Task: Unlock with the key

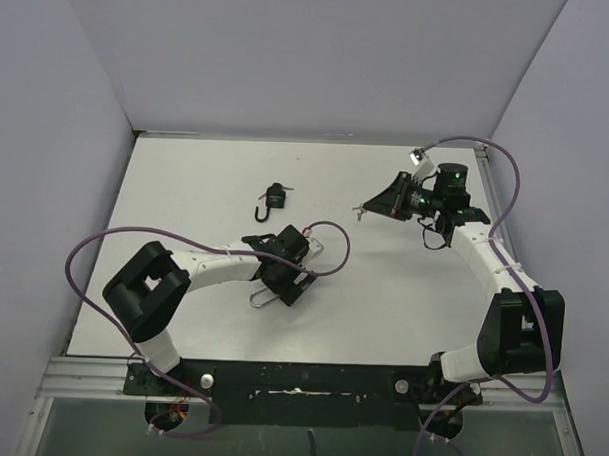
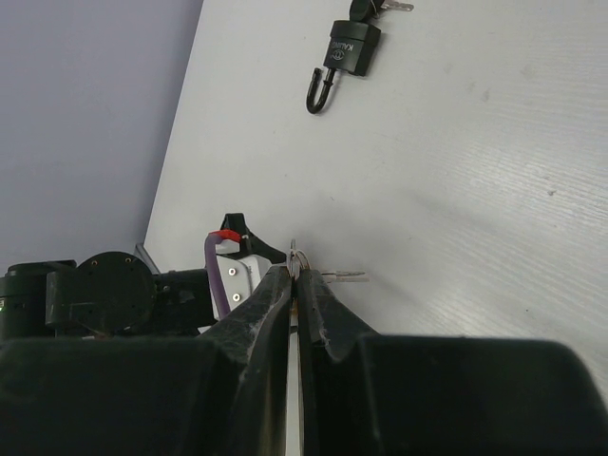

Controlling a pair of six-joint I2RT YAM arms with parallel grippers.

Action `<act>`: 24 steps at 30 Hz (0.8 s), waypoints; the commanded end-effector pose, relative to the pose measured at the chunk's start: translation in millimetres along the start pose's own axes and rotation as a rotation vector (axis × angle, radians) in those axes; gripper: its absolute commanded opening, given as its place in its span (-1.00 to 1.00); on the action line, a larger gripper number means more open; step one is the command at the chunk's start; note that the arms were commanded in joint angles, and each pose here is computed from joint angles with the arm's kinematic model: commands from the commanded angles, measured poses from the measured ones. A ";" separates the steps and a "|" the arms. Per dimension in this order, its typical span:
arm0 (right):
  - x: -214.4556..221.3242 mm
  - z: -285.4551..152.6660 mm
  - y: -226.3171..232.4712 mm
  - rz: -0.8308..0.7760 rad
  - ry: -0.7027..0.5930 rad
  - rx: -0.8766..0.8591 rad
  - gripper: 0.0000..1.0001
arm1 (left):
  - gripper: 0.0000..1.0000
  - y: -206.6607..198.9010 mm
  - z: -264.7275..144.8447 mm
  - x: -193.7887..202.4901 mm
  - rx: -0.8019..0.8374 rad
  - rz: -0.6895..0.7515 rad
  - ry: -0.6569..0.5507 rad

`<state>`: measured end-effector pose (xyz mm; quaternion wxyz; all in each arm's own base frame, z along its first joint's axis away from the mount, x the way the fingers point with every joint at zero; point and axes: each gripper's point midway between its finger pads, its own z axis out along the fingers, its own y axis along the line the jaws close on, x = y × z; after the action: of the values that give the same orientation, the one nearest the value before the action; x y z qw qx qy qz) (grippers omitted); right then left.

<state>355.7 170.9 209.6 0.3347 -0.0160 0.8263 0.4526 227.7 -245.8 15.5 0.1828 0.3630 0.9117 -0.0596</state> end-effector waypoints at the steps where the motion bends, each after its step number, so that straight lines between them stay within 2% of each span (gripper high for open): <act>1: -17.4 -8.2 15.9 -0.062 -0.050 -0.047 -1.00 | 0.61 -0.2 -2.6 -15.8 -0.014 -0.007 -0.030; 10: -15.9 -9.1 12.2 -0.052 -0.051 -0.040 -1.00 | 0.26 2.0 -4.4 -13.5 -0.028 -0.015 -0.027; 13: -16.4 -9.2 12.2 -0.054 -0.052 -0.041 -1.00 | 0.06 2.4 -3.9 -14.1 -0.031 -0.015 -0.026; 15: -17.0 -9.4 12.3 -0.054 -0.053 -0.041 -1.00 | -0.20 2.3 -3.6 -16.0 -0.030 -0.013 -0.028; 16: -17.1 -9.5 12.2 -0.054 -0.054 -0.040 -1.00 | -0.65 1.8 -3.8 -17.7 -0.028 -0.011 -0.030; 17: -17.6 -9.9 11.7 -0.055 -0.056 -0.039 -1.00 | -1.00 2.8 -3.9 -19.4 -0.034 -0.011 -0.033; 21: -18.3 -11.4 9.9 -0.054 -0.059 -0.031 -1.00 | -1.00 5.9 -9.8 -36.9 -0.050 -0.007 -0.089; 24: -19.9 -14.3 7.2 -0.051 -0.065 -0.019 -1.00 | -1.00 11.9 -23.8 -63.3 -0.076 0.013 -0.179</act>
<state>359.2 163.3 209.5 0.3393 -0.0074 0.8264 0.4492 234.6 -244.4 18.2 0.1894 0.3538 0.9149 -0.0437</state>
